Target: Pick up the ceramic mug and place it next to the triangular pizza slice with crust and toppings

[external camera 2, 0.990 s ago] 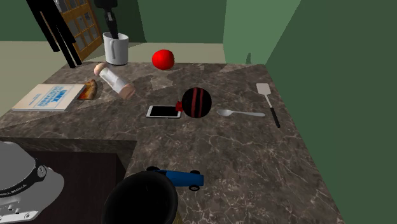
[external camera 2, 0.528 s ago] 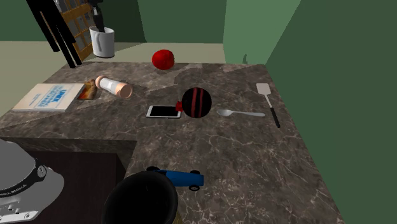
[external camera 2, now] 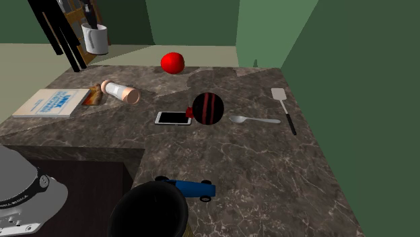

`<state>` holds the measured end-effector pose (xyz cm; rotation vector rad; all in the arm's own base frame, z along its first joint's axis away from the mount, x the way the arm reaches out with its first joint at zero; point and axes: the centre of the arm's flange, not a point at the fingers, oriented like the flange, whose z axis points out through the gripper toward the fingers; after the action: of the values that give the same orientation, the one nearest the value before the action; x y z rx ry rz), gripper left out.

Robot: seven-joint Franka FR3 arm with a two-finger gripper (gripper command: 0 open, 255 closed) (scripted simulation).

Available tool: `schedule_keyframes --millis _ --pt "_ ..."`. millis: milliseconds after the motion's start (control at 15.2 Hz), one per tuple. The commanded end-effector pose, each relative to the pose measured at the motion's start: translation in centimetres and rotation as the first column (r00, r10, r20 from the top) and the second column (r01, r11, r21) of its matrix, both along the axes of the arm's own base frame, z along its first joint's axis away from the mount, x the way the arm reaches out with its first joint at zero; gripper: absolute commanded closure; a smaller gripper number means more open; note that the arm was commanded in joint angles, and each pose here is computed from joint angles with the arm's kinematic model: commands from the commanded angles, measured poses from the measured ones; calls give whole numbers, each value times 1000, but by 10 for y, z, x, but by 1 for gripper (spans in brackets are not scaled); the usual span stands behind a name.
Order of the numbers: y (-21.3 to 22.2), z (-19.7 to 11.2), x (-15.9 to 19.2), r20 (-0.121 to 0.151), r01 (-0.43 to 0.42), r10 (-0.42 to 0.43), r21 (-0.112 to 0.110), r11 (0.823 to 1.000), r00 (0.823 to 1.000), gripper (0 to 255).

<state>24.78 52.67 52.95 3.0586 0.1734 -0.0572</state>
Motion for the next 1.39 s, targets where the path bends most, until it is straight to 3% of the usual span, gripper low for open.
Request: schedule_keyframes --millis 0,792,1320 --pt "24 1 -16 0 3 -3 0 1000 1000 255" --pt "153 1 -104 0 3 -3 0 1000 1000 255" --pt "153 -41 -104 0 3 -3 0 1000 1000 255"
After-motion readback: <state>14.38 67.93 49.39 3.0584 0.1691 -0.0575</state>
